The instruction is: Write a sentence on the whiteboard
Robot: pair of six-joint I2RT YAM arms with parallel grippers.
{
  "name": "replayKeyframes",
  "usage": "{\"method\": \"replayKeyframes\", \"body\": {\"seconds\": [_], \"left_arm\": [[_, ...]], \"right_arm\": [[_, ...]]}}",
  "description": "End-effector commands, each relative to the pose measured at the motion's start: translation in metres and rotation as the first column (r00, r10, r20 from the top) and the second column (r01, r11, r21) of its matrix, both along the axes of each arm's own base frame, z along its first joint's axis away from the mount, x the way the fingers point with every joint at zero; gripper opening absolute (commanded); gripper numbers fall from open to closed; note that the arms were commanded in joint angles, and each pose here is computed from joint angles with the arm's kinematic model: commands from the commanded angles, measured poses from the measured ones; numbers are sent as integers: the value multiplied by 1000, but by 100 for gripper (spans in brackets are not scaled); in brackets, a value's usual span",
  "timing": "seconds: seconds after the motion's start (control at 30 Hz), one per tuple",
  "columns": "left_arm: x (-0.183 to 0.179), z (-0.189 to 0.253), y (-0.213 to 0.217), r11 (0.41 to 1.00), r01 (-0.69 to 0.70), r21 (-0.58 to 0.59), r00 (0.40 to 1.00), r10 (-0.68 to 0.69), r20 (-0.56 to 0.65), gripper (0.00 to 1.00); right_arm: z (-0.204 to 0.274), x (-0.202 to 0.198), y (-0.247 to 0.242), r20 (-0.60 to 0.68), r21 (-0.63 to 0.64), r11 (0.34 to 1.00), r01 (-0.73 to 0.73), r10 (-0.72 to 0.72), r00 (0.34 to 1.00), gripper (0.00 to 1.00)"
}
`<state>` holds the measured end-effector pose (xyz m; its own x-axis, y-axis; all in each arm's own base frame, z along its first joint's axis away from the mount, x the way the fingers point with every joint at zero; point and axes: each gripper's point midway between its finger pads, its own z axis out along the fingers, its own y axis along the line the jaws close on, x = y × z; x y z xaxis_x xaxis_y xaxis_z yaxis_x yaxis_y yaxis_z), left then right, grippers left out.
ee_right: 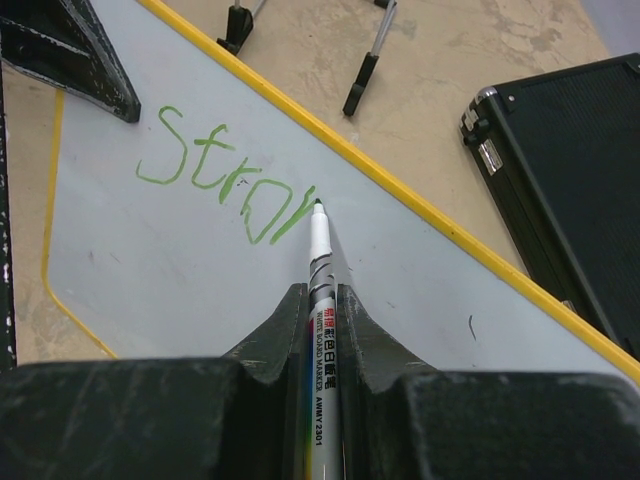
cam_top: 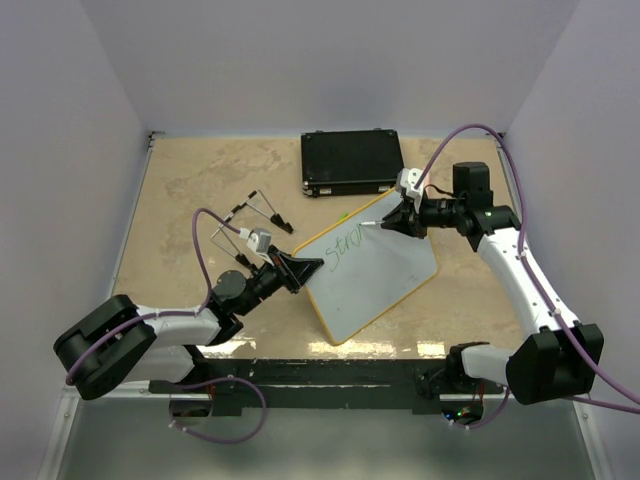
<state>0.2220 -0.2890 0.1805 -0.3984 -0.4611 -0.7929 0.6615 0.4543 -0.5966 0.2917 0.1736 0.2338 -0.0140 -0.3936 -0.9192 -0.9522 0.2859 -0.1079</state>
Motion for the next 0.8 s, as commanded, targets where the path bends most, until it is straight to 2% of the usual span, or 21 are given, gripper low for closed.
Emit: {"method": "replayKeyframes", "body": {"seconds": [0.0,0.77], "left_arm": [[-12,-29,-2,989,60,132,998,-64,25,0],[-10,-29,-2,989,54,135,998,-58,26,0]], "right_arm": [[17,10,-4,86,-13,999,42,-40,995,0],[-28,-16,-18,-5,-143,990,-5,4,1000,0]]}}
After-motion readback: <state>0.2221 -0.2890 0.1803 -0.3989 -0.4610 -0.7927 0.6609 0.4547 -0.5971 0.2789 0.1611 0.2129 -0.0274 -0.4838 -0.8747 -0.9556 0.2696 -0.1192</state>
